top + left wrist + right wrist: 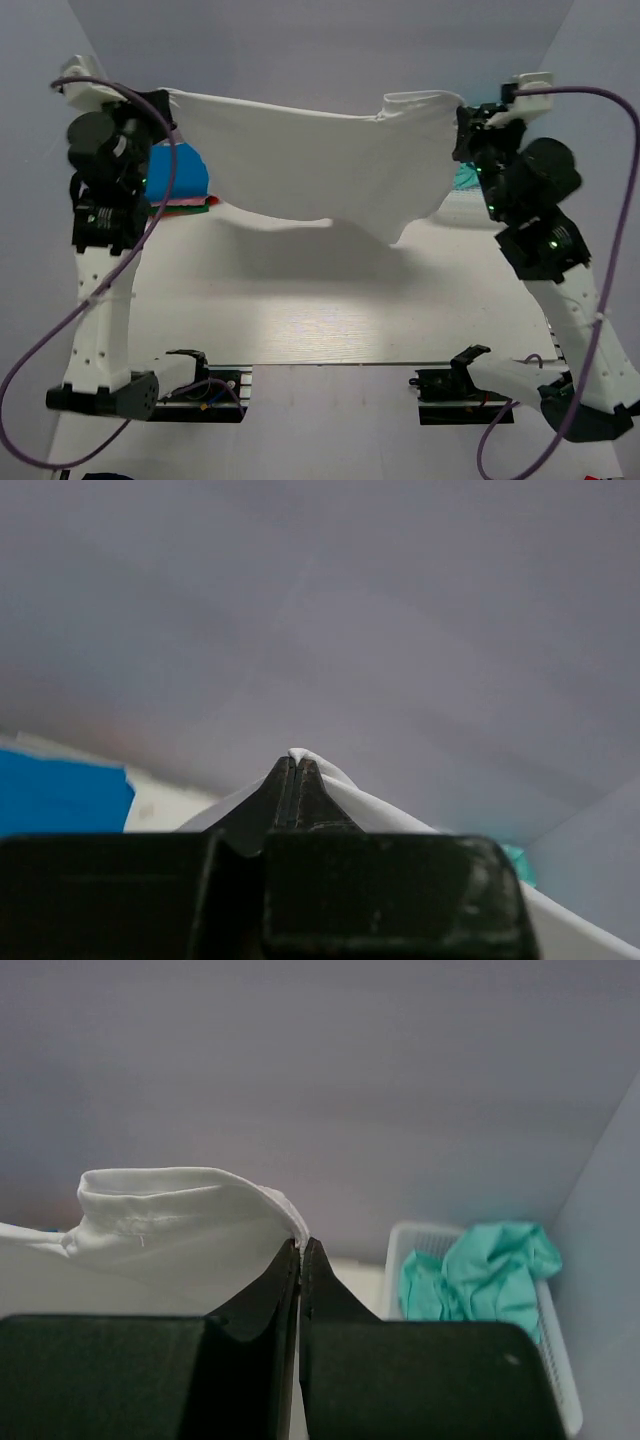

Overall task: Fold and stack the t-shirts
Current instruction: Flatten out the tshirt

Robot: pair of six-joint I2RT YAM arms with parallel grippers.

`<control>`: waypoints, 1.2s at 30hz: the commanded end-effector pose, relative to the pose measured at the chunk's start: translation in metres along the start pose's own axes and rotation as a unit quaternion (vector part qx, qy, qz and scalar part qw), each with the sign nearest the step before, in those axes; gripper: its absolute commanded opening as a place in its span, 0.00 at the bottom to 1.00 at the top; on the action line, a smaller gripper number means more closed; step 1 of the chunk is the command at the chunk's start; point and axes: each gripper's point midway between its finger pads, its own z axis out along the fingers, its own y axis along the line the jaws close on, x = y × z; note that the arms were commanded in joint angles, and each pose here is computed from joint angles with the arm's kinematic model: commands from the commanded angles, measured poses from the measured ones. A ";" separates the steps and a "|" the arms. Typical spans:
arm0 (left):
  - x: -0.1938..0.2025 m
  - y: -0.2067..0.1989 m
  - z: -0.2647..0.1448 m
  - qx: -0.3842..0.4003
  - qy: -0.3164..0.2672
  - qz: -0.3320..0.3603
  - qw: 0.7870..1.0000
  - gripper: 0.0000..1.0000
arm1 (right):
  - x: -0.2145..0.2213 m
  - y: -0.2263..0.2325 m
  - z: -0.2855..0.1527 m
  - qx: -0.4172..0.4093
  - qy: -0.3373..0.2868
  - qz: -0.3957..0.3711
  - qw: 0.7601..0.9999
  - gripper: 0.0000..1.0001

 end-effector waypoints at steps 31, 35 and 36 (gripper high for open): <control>0.170 0.065 0.075 -0.062 0.195 0.007 0.979 0.00 | 0.080 -0.029 0.114 0.092 0.042 -0.099 0.990 0.00; 0.241 0.102 0.101 -0.077 0.235 0.014 0.969 0.00 | 0.200 -0.027 0.152 0.041 0.143 -0.084 0.985 0.00; 0.256 0.105 0.107 -0.072 0.247 0.012 0.966 0.00 | 0.220 -0.027 0.156 0.031 0.160 -0.081 0.983 0.00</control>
